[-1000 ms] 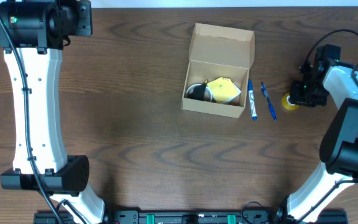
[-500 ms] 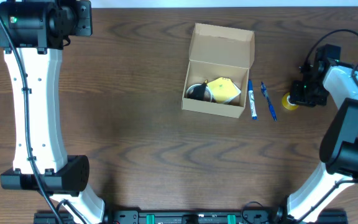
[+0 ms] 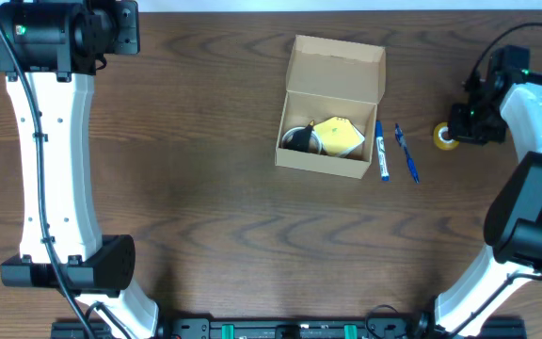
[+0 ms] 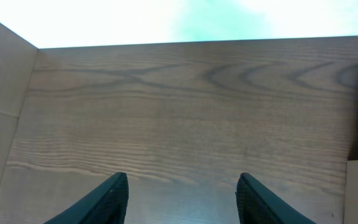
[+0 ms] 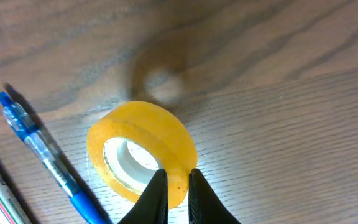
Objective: Pack container
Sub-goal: 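Lift the yellow tape roll with the right gripper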
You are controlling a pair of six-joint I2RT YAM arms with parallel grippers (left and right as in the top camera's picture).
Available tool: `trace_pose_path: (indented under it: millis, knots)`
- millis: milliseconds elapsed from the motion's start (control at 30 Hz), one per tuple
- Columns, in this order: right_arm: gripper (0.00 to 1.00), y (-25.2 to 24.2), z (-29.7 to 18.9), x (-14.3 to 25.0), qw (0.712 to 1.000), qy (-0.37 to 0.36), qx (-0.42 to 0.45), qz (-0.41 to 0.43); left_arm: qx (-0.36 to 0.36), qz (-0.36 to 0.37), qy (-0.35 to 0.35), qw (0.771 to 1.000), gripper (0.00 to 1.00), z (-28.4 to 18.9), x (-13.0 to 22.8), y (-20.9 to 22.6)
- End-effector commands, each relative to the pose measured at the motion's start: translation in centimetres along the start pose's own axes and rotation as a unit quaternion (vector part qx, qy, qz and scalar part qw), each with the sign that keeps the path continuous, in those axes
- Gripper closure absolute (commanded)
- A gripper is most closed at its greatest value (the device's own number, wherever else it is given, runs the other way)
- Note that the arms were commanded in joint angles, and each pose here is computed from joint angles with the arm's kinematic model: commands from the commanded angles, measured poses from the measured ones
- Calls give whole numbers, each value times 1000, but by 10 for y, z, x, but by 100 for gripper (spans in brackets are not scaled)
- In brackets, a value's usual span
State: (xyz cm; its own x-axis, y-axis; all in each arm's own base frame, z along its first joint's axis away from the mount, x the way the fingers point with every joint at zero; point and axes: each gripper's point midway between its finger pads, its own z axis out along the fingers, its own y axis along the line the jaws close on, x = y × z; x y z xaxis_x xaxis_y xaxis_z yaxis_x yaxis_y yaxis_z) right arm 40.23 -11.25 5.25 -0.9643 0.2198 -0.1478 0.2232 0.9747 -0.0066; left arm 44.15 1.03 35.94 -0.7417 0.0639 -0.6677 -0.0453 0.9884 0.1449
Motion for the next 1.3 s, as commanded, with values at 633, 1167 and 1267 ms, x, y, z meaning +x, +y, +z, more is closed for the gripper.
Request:
trace_pose_path:
  millis: [633,1167,1267]
  knots:
    - [90,13,-43,-29,999,-43,-6,-24,7,-8,-14,1000,43,-11,-5,0]
    - [92,57,-131,-60,990,-108,-14,-85,6,-5,-16,1000,43,-11,-5,0]
    - [91,69,-151,-64,986,-128,-17,-101,6,-5,-16,1000,43,-11,-5,0]
